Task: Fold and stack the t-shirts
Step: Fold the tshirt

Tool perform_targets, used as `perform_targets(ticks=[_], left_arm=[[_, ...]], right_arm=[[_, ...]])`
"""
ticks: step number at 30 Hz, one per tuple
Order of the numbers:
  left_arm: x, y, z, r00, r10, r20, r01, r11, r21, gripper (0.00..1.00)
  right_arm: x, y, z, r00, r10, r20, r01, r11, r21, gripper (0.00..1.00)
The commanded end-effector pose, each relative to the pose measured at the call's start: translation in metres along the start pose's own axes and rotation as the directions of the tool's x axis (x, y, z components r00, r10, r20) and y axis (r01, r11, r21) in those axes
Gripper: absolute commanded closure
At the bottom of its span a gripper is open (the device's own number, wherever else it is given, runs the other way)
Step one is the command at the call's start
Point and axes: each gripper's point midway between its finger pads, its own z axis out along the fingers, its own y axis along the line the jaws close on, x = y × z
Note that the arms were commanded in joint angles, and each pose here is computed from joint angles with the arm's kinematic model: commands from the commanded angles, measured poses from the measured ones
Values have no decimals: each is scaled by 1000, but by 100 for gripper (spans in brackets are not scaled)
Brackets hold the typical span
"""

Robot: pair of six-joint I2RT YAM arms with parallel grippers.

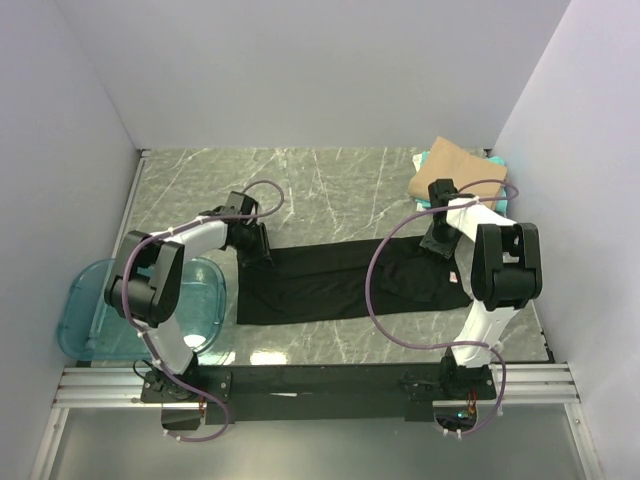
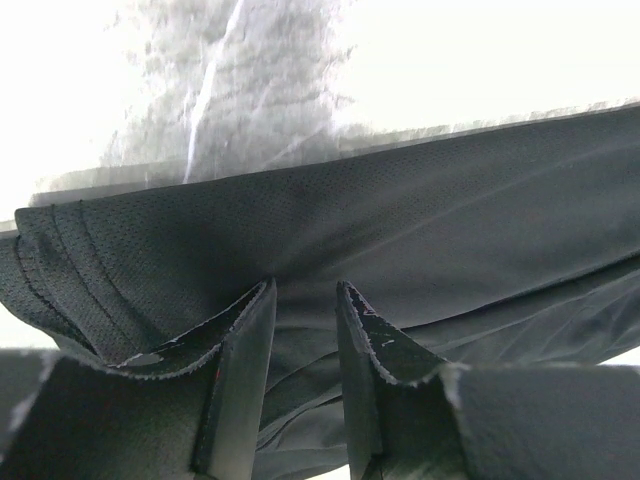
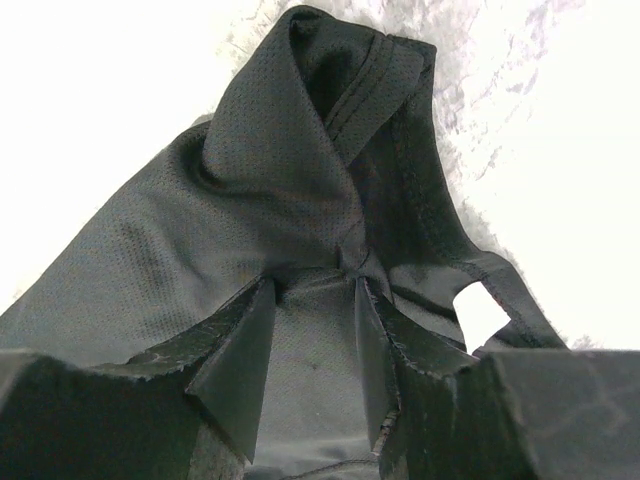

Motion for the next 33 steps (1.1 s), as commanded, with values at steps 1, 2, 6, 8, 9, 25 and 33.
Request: perform_targets(ticks=[1, 2, 6, 8, 9, 25, 33], left_arm=[[32, 32, 4, 997, -25, -76, 16, 992, -126, 62], [35, 33, 4, 997, -29, -78, 19, 992, -125, 62], [46, 30, 2, 996, -33, -83, 23, 993, -119, 62], [55, 29, -1, 995, -41, -87, 31, 993, -118, 62], [60, 27, -1, 995, -37, -93, 26, 993, -116, 62], [138, 11, -28, 987, -46, -156, 33, 996, -83, 62], [101, -19, -56, 998, -9, -56, 7, 999, -38, 61]], right_arm=[[-17, -9, 6, 998, -21, 54, 18, 999, 51, 55], [-17, -9, 6, 998, -24, 56, 21, 998, 54, 55], [-23, -9, 5, 997, -43, 62, 39, 997, 64, 55], [-24, -8, 5, 997, -45, 61, 41, 997, 62, 55], [-26, -6, 6, 997, -47, 63, 43, 997, 61, 55], [-46, 5, 1, 992, -90, 85, 87, 995, 40, 55], [-66, 5, -47, 982, -60, 176, 64, 998, -20, 54]])
